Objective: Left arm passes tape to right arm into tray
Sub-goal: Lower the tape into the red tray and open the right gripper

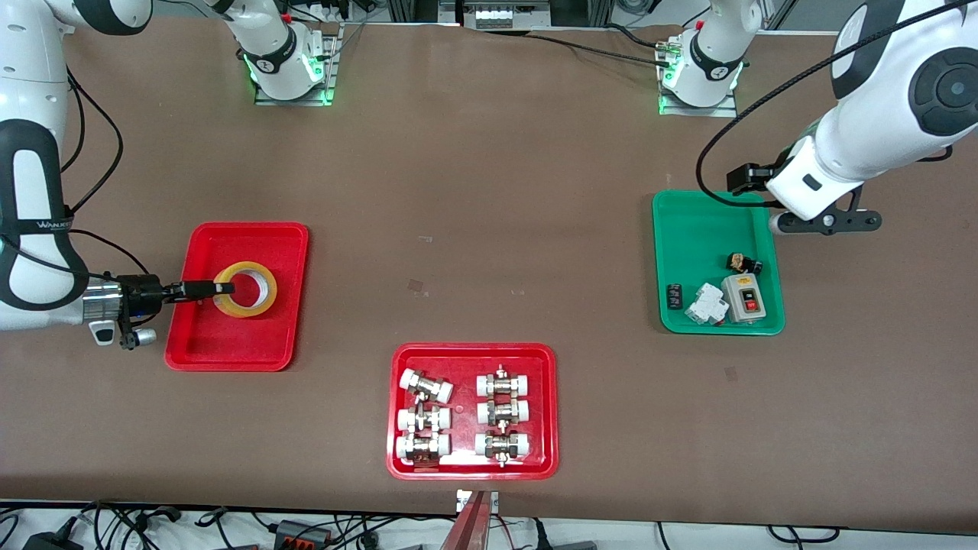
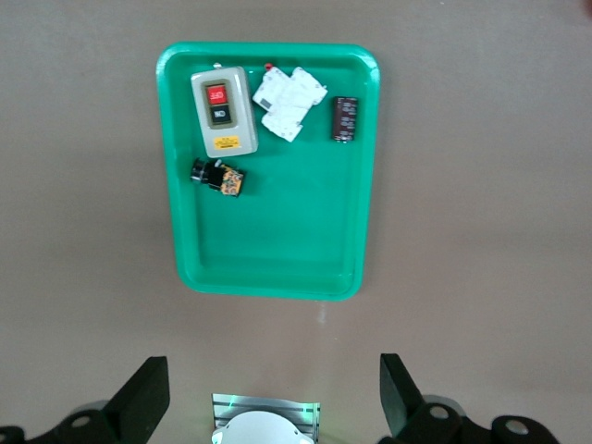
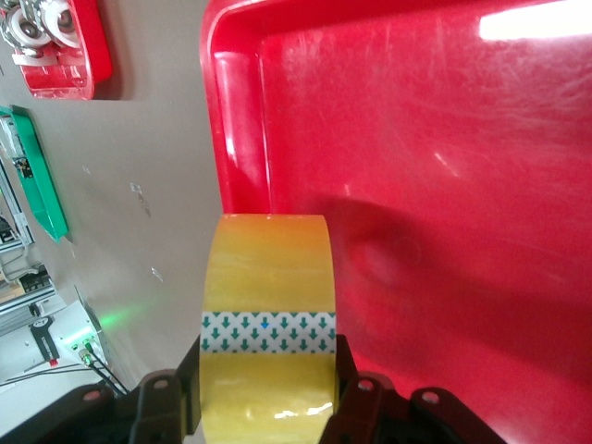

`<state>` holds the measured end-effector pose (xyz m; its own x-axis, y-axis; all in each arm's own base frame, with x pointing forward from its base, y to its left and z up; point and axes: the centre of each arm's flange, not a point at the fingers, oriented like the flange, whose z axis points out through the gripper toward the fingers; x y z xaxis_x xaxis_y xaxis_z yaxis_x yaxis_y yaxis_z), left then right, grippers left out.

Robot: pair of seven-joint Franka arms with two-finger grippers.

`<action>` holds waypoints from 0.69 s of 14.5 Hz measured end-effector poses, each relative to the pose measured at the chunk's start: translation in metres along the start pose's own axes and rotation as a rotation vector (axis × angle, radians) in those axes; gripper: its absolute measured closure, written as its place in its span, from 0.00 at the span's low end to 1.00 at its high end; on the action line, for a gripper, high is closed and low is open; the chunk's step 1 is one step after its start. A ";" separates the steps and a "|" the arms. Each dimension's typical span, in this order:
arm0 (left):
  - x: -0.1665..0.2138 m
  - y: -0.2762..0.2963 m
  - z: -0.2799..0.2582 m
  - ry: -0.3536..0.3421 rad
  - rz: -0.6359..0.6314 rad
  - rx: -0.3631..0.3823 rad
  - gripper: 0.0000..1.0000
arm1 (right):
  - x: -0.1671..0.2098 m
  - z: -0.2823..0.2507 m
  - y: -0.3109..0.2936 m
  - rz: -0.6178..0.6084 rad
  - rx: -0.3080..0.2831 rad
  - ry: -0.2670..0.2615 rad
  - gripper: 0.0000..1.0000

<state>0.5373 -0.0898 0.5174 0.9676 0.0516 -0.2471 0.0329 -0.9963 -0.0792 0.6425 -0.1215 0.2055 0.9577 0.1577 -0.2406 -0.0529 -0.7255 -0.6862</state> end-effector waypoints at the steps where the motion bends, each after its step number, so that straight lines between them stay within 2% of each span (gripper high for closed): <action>1: 0.000 -0.004 0.000 0.000 -0.007 -0.001 0.00 | -0.001 0.000 0.004 0.003 0.004 -0.001 0.46; 3: 0.001 -0.008 0.000 0.004 -0.013 -0.002 0.00 | -0.003 0.000 0.008 0.006 0.012 -0.003 0.35; 6: 0.003 -0.012 -0.016 0.047 -0.020 -0.005 0.00 | -0.004 0.003 0.005 -0.001 0.022 -0.015 0.05; 7: 0.003 -0.013 -0.025 0.065 -0.023 -0.009 0.00 | -0.003 0.004 0.003 -0.006 0.023 -0.018 0.00; 10: 0.006 -0.032 -0.040 0.099 -0.067 -0.023 0.00 | -0.004 0.016 0.002 -0.004 0.032 -0.040 0.00</action>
<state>0.5519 -0.0600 0.5576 0.9830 0.1122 -0.1453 0.1029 -0.9922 -0.0703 0.6337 -0.1131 0.1940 0.9458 0.1876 -0.2650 -0.0589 -0.7033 -0.7085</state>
